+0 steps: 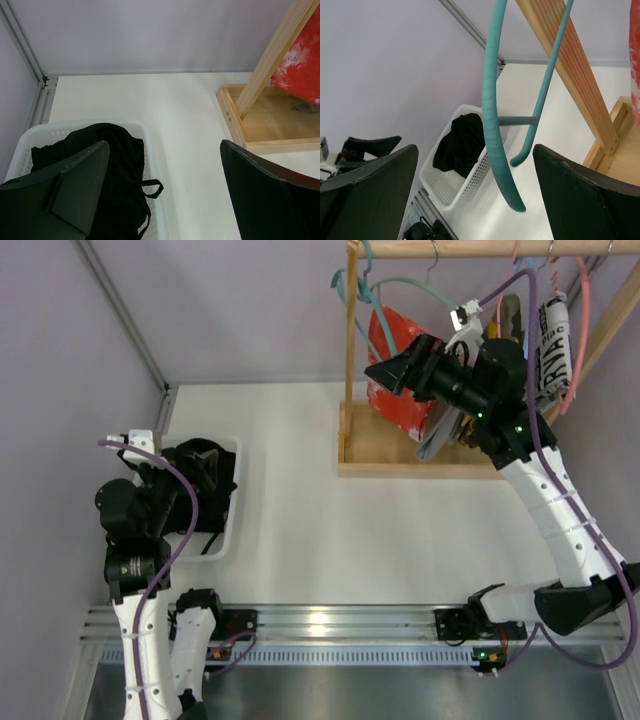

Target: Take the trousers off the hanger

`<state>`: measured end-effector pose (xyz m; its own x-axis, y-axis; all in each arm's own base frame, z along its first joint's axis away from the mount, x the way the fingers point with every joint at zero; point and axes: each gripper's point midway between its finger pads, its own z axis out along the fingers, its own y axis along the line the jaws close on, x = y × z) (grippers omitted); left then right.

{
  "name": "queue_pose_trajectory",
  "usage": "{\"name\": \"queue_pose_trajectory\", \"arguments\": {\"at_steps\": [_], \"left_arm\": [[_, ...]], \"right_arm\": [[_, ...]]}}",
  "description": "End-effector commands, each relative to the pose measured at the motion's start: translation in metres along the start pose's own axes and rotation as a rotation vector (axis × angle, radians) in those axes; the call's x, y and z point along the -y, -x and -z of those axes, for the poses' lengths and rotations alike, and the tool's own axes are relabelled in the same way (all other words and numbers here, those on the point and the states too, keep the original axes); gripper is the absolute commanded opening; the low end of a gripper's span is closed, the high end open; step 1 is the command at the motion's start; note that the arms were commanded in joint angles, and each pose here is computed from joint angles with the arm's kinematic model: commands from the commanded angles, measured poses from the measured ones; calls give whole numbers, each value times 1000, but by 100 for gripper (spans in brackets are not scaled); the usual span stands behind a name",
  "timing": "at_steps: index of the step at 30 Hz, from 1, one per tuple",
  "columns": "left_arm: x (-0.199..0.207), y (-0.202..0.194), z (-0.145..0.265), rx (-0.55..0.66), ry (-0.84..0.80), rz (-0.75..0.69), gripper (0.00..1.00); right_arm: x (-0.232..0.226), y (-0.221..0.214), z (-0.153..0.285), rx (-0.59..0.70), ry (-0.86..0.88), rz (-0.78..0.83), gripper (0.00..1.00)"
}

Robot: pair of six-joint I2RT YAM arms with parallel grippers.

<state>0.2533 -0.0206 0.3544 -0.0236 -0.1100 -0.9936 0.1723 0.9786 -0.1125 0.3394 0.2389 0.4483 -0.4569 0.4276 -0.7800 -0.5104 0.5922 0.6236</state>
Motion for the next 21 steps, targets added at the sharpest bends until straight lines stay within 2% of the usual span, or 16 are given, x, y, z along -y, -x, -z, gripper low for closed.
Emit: {"name": "queue_pose_trajectory", "arguments": {"at_steps": [1, 7, 10, 17, 20, 21], "left_arm": [[5, 19, 4, 44, -7, 7, 98], [8, 20, 2, 40, -23, 41, 98], [8, 21, 2, 39, -23, 51, 98], [9, 19, 0, 32, -27, 75, 98], [8, 18, 1, 34, -20, 80, 98], [9, 17, 1, 31, -21, 84, 98]], "right_arm": [[-29, 21, 37, 80, 69, 107, 99], [-26, 18, 67, 87, 21, 203, 99], [-34, 28, 76, 104, 22, 263, 99], [-25, 62, 89, 176, -92, 359, 100], [-24, 83, 94, 241, -119, 395, 94], [-23, 90, 94, 260, -127, 402, 90]]}}
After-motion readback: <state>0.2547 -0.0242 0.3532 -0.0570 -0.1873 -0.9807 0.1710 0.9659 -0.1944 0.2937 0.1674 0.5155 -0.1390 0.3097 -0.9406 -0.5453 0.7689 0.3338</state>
